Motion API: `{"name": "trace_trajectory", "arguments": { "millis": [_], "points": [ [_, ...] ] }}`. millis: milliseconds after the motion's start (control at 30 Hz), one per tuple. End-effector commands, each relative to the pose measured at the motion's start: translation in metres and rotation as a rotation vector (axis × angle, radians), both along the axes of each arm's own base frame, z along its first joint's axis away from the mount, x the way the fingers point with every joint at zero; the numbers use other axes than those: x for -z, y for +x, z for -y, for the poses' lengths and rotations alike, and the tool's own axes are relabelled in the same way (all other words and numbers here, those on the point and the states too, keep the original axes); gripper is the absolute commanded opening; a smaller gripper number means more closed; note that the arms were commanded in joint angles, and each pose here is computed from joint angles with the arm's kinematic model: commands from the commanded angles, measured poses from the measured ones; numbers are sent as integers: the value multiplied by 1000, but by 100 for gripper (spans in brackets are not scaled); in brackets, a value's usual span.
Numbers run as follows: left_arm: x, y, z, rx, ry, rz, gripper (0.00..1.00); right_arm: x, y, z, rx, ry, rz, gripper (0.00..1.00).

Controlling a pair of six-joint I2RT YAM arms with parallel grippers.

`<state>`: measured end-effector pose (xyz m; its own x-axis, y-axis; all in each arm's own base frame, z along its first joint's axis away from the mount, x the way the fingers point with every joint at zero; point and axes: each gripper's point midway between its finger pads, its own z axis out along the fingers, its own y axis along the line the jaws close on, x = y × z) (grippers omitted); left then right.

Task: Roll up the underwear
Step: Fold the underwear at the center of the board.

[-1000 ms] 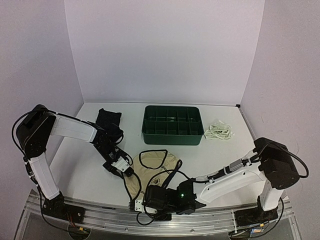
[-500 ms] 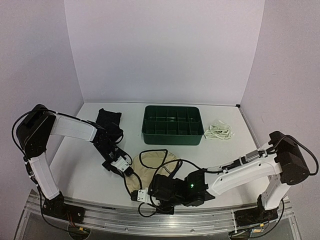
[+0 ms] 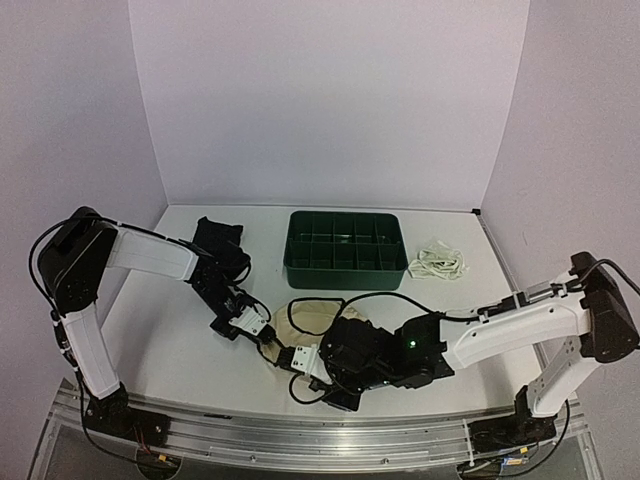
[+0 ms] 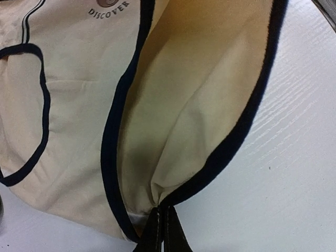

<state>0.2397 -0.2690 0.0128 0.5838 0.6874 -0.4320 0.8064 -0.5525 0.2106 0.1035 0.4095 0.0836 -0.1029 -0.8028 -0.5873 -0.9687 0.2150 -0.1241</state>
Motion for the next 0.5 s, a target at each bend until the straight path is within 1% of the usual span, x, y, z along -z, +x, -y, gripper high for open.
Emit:
{"name": "trace_trajectory", "arguments": {
  "millis": [0, 200, 300, 467],
  "points": [
    [-21, 12, 10, -90, -22, -37, 0, -25, 2, 3, 45, 86, -46, 0],
    [-54, -18, 10, -111, -81, -147, 0, -36, -3, 5, 73, 131, -107, 0],
    [-58, -42, 3, -115, -62, -220, 0, -39, -13, 2, 81, 154, -184, 0],
    [-66, -83, -15, -120, -14, -326, 0, -48, -36, -6, 46, 186, -301, 0]
  ]
}}
